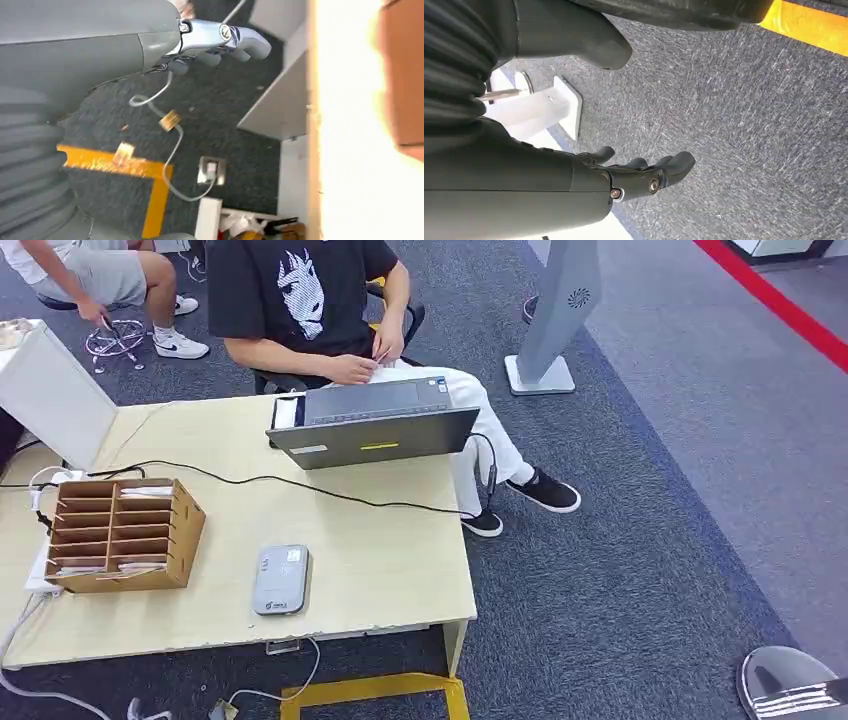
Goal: Pass the card to the sensor for recognition and then transmit it.
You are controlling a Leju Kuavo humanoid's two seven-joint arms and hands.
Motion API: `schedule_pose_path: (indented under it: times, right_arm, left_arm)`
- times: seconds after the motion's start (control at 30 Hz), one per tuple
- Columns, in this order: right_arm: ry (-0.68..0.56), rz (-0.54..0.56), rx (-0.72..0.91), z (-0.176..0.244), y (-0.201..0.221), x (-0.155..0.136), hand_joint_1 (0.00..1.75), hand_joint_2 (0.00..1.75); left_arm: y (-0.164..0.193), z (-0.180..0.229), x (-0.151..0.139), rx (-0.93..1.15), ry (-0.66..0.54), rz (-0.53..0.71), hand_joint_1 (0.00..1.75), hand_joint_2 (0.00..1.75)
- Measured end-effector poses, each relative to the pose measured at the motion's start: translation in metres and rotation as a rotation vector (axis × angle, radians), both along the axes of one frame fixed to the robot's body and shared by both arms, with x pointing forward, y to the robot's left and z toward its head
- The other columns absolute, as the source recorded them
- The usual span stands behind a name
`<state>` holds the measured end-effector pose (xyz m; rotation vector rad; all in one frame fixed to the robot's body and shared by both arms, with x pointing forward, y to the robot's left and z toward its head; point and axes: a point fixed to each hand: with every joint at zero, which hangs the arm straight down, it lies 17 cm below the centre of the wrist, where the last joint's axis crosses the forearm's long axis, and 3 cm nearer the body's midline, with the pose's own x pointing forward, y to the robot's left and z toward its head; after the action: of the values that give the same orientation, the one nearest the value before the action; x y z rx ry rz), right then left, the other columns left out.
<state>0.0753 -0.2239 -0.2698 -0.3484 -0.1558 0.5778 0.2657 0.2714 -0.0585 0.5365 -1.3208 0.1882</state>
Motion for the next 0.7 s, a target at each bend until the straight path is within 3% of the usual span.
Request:
schedule_pose_path:
  times: [0.27,0.7]
  right_arm:
    - [0.009,-0.004,-0.008,0.0,-0.002,-0.002,0.0,1.75]
    - [0.013,0.043,-0.006,0.0,0.001,0.003,0.0,1.75]
  left_arm:
    - [0.007,0.036,0.004,0.101,-0.079,0.003,0.0,1.75]
    - [0.056,0.154,0.032,0.196,-0.312,0.122,0.0,1.75]
